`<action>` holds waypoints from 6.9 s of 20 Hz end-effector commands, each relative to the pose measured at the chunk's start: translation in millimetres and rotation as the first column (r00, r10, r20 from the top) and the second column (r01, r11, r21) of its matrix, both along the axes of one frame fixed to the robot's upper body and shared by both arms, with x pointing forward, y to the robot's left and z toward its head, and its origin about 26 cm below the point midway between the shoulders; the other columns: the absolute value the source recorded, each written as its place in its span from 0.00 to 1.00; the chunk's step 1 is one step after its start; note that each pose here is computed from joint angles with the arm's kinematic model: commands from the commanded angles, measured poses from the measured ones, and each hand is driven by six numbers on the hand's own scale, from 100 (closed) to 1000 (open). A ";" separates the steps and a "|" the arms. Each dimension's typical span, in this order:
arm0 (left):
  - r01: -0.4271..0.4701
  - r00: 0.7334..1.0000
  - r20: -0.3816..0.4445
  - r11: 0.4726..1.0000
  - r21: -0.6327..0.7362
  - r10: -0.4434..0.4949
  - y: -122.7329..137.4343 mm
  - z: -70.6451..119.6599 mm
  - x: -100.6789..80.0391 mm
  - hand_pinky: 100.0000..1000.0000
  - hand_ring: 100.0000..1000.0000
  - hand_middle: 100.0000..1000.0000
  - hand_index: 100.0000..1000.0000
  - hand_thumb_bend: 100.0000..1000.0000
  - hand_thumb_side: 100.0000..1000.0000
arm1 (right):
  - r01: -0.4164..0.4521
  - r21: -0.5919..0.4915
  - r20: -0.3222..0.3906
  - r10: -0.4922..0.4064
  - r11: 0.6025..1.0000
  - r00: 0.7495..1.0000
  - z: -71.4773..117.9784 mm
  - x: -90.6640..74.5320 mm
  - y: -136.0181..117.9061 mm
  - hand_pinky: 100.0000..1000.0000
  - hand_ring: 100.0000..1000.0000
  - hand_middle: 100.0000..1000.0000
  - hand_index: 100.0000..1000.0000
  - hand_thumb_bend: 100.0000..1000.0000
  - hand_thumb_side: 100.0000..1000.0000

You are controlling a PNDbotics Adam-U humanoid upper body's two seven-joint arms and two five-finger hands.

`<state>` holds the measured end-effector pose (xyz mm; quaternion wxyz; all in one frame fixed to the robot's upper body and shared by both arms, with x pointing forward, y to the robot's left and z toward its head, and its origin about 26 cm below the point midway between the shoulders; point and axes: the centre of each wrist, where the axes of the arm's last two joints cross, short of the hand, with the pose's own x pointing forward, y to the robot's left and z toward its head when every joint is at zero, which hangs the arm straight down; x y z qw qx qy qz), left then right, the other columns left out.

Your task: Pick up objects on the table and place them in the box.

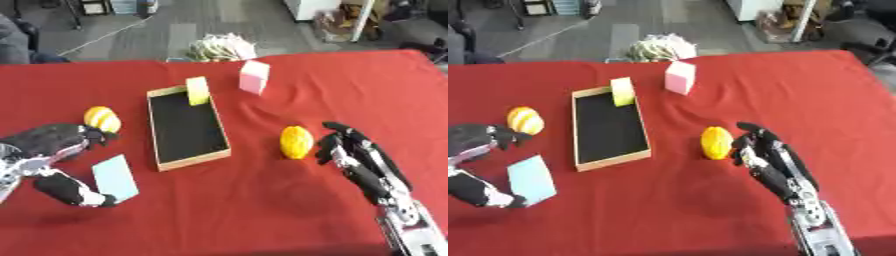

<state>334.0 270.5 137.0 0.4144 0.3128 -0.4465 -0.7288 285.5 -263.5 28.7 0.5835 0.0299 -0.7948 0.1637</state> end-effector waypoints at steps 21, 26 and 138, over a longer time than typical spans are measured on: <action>-0.068 0.988 0.117 0.962 -0.265 0.102 -6.7 -16.6 8.9 0.65 0.45 0.43 0.72 0.25 0.15 | -0.012 -0.020 0.023 0.012 1.000 1.000 7.3 1.9 -2.1 0.45 0.50 0.53 0.84 0.00 0.41; -0.015 0.973 0.212 0.944 -0.329 0.089 -14.2 22.1 9.0 0.64 0.44 0.42 0.72 0.24 0.13 | -0.011 -0.021 0.021 0.012 1.000 1.000 6.8 1.5 -2.3 0.45 0.50 0.53 0.84 0.00 0.41; -0.185 0.937 0.239 0.943 -0.278 0.254 8.8 55.8 133.9 0.54 0.37 0.36 0.65 0.00 0.15 | -0.045 -0.016 0.029 0.045 0.999 0.999 8.7 7.6 4.5 0.45 0.50 0.52 0.84 0.00 0.40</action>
